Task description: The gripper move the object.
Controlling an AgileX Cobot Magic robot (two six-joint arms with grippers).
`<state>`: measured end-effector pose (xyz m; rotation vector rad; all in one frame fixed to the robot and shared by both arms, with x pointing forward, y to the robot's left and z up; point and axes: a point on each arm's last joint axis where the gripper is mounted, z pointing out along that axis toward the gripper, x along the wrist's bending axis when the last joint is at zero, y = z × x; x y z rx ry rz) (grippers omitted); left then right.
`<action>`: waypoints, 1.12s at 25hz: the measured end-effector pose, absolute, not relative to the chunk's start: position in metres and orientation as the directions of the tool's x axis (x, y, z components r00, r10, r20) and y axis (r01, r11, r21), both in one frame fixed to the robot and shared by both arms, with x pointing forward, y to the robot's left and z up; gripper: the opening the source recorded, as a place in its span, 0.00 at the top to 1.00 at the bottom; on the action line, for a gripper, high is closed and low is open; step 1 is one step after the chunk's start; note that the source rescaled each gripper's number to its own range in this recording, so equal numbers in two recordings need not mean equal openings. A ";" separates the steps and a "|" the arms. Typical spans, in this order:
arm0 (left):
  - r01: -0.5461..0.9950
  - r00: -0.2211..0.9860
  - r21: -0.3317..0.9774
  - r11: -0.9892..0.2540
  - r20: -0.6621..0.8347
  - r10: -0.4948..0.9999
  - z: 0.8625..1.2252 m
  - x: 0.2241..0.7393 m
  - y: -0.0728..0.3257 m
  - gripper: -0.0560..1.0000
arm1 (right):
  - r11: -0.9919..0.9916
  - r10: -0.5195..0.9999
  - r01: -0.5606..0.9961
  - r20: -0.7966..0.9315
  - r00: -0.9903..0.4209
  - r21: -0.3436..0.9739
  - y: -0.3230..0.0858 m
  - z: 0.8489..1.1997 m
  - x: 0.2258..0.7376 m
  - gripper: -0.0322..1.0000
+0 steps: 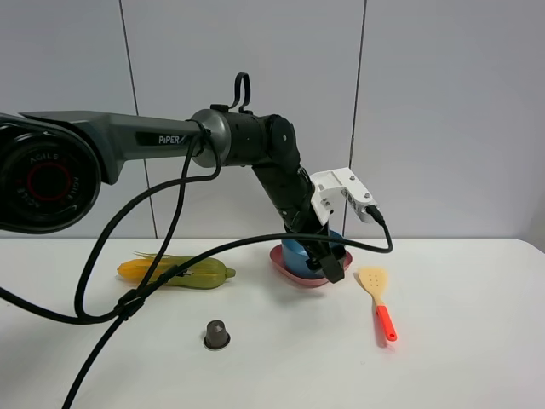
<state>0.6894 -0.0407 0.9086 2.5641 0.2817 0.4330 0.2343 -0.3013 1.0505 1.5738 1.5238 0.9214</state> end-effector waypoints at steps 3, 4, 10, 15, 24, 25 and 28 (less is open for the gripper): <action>0.210 0.922 0.527 -0.824 0.172 0.345 0.927 0.683 -0.038 0.01 | -0.014 0.999 0.462 -0.002 0.034 0.887 -0.301 1.050 0.234 0.00; 0.258 0.914 0.529 -0.809 0.138 0.381 0.938 0.680 -0.036 0.01 | -0.014 0.999 0.462 -0.002 0.034 0.887 -0.301 1.050 0.234 0.00; 0.482 0.811 0.576 -0.660 -0.008 0.585 1.046 0.652 -0.017 0.01 | -0.014 0.999 0.462 -0.002 0.034 0.887 -0.301 1.050 0.234 0.00; 0.508 0.707 0.554 -0.660 0.169 0.686 1.117 0.633 0.020 0.01 | -0.014 0.999 0.462 -0.002 0.034 0.887 -0.301 1.050 0.234 0.00; 0.490 0.440 0.716 -0.496 0.288 0.851 1.233 0.621 0.145 0.01 | -0.014 0.999 0.462 -0.002 0.034 0.887 -0.301 1.050 0.234 0.00; 0.500 0.405 0.725 -0.474 0.288 0.868 1.239 0.622 0.161 0.01 | -0.014 0.999 0.462 -0.002 0.034 0.887 -0.301 1.050 0.234 0.00; 0.523 0.297 0.752 -0.401 0.280 0.913 1.255 0.621 0.209 0.01 | -0.014 0.999 0.462 -0.002 0.034 0.887 -0.301 1.050 0.234 0.00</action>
